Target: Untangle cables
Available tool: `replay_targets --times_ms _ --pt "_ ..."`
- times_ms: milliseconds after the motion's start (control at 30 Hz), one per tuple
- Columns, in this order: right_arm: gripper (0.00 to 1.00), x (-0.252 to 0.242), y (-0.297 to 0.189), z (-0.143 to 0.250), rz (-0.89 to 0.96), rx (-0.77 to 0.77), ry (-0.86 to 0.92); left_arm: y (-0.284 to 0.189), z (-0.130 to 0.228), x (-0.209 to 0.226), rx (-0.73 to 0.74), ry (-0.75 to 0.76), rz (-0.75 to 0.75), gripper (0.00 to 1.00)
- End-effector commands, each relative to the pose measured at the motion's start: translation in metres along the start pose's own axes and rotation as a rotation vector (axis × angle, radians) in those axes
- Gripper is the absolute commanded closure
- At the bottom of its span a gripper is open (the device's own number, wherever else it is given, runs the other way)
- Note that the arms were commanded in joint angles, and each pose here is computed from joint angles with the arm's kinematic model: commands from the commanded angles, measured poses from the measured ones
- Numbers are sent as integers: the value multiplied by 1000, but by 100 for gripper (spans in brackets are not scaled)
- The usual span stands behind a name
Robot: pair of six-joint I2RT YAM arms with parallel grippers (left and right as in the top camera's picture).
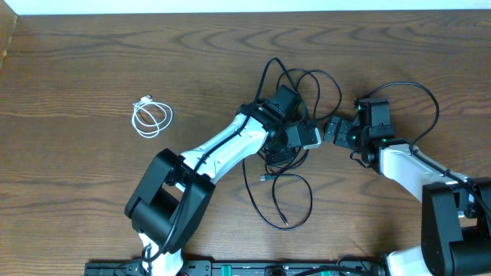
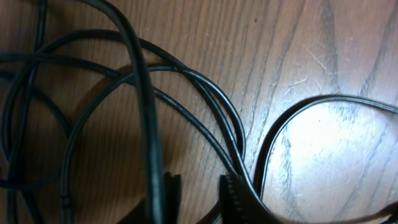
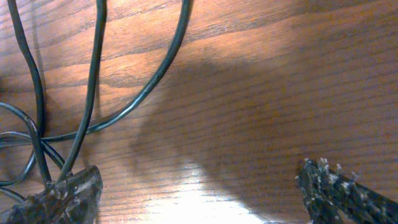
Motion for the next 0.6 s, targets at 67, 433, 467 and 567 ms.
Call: replay_targets --times_ms 67,433,467,567 --pt "1 -5 18 50 -12 179 50 -22 -8 -3 -47 10 -34 80" --pt "1 -6 18 50 -7 178 50 -29 -10 -4 -62 16 -43 65" --pt "1 -6 18 50 -7 178 50 -29 -10 -4 -62 16 -43 65" --pt "1 -6 18 50 -7 178 50 -28 -10 -4 -61 16 -42 66"
Point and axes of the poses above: each gripper's point midway between its finger pads, its own y axis out along the fingers, its own x axis along the line the jaws close on, z = x × y, the point moved 5 cm from there along -y, back along the fingers, and after that the axes turned 11 degrees about -y, right-handed, at the moved point
